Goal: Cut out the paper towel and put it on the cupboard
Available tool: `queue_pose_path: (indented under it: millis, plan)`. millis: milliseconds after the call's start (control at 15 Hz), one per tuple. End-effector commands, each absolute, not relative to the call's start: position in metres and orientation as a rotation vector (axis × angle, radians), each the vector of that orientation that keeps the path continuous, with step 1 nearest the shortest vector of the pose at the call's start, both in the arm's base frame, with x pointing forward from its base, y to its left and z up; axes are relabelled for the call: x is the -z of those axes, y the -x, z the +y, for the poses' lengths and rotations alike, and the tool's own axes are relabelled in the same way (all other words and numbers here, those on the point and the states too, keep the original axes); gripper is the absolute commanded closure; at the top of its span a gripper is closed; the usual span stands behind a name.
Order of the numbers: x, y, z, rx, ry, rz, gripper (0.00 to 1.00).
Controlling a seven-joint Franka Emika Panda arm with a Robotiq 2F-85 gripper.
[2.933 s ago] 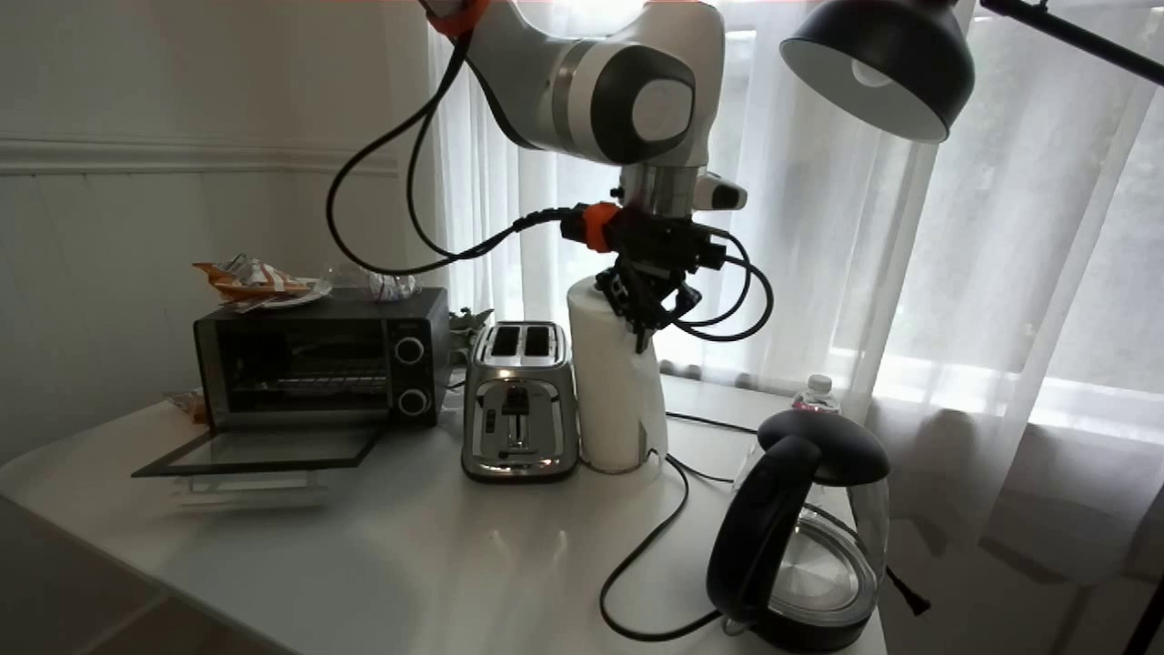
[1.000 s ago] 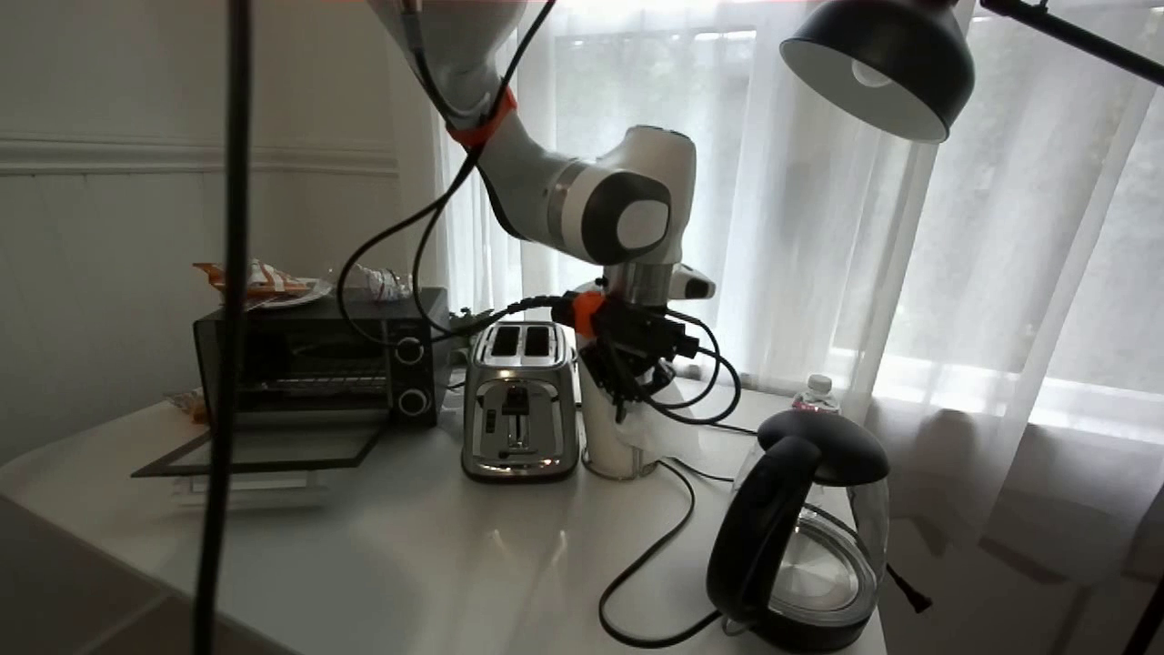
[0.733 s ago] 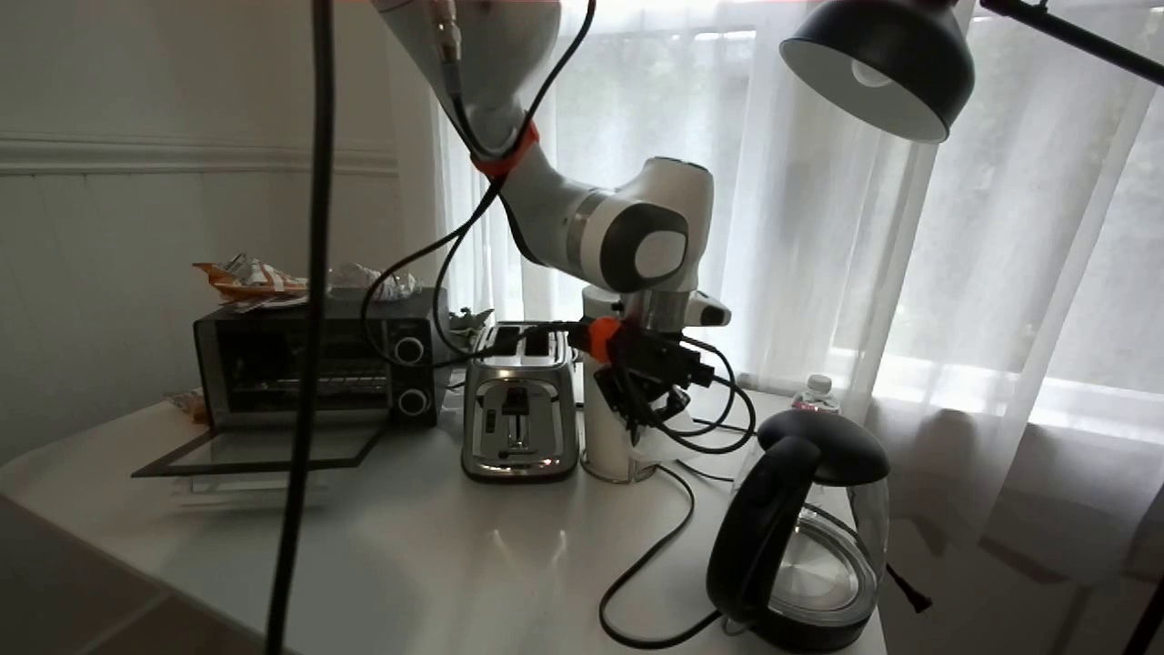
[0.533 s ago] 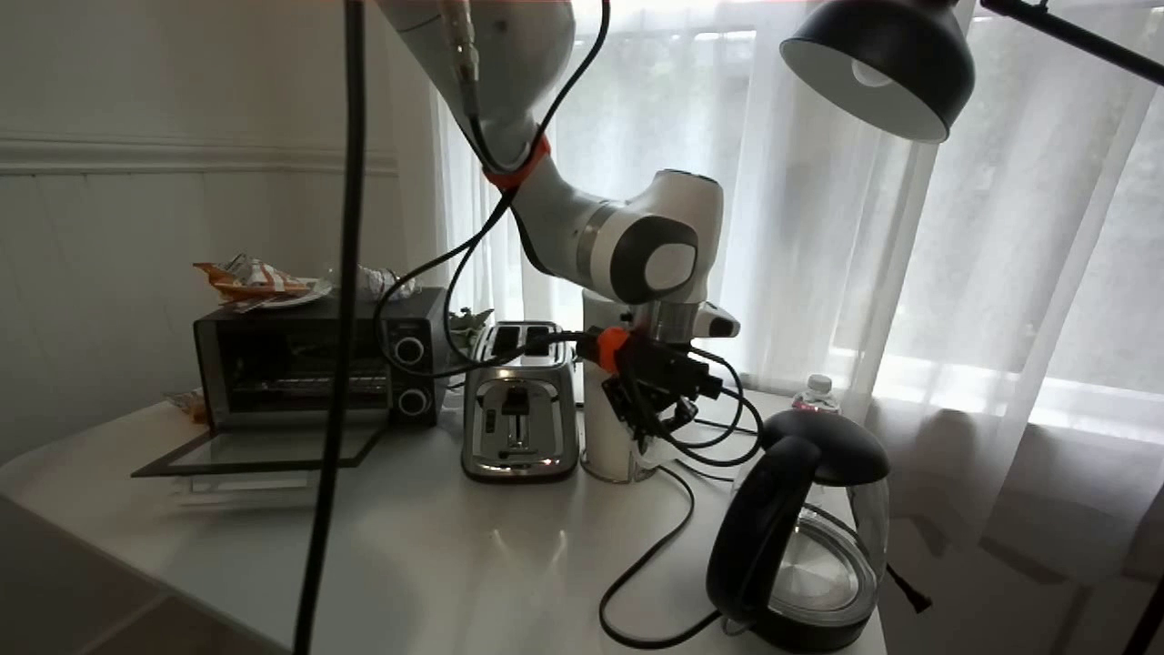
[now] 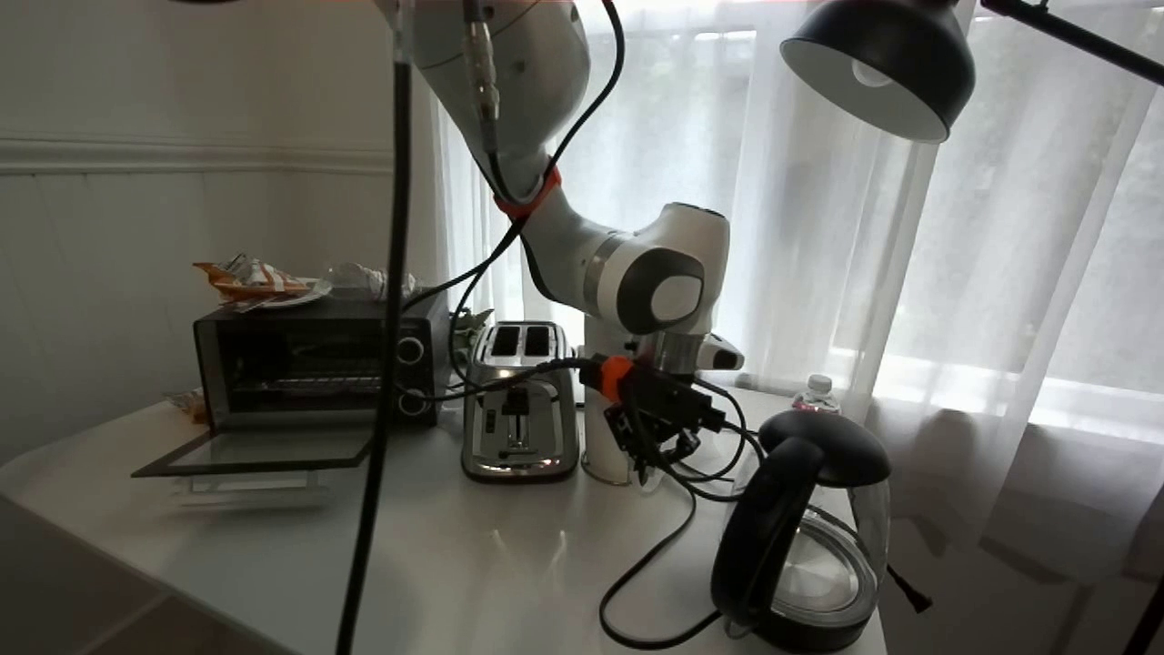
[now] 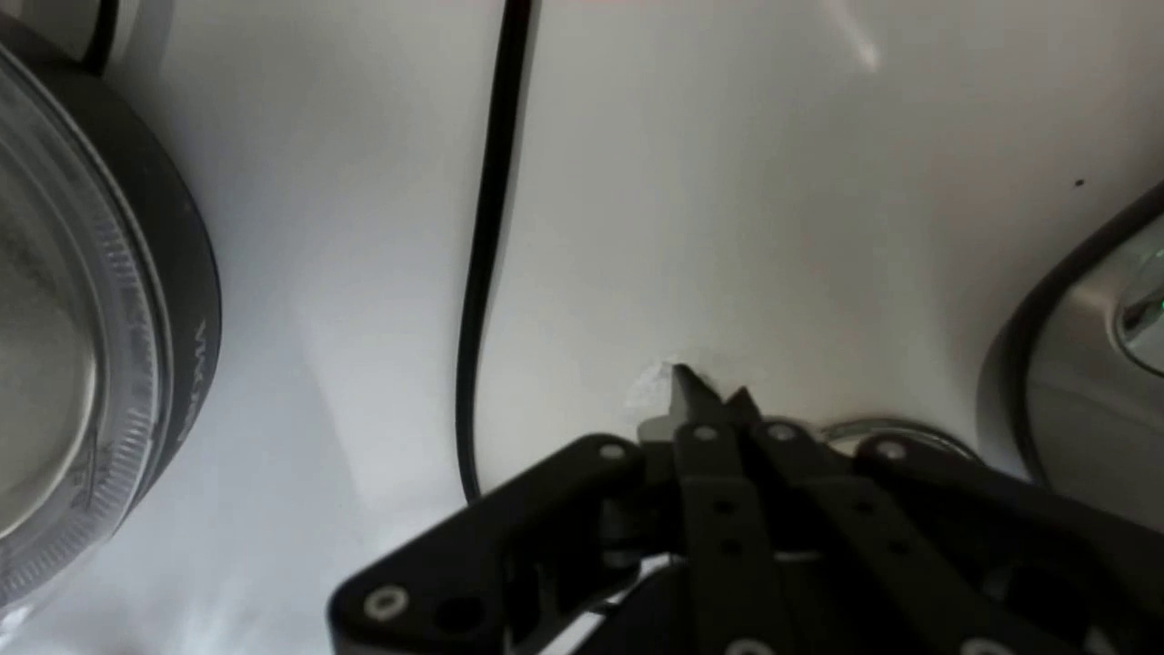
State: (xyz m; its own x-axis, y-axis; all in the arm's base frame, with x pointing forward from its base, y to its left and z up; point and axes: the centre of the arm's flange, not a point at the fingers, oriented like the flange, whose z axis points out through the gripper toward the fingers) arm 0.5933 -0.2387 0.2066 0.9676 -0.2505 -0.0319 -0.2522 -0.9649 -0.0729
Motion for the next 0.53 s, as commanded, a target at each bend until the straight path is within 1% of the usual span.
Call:
queue_pose_path:
  millis: [0, 467]
  plan:
    - [-0.193, -0.583, -0.245, -0.118, 3.05, 0.413, 1.0]
    - [-0.176, -0.571, -0.241, -0.226, 3.057, 0.395, 1.0]
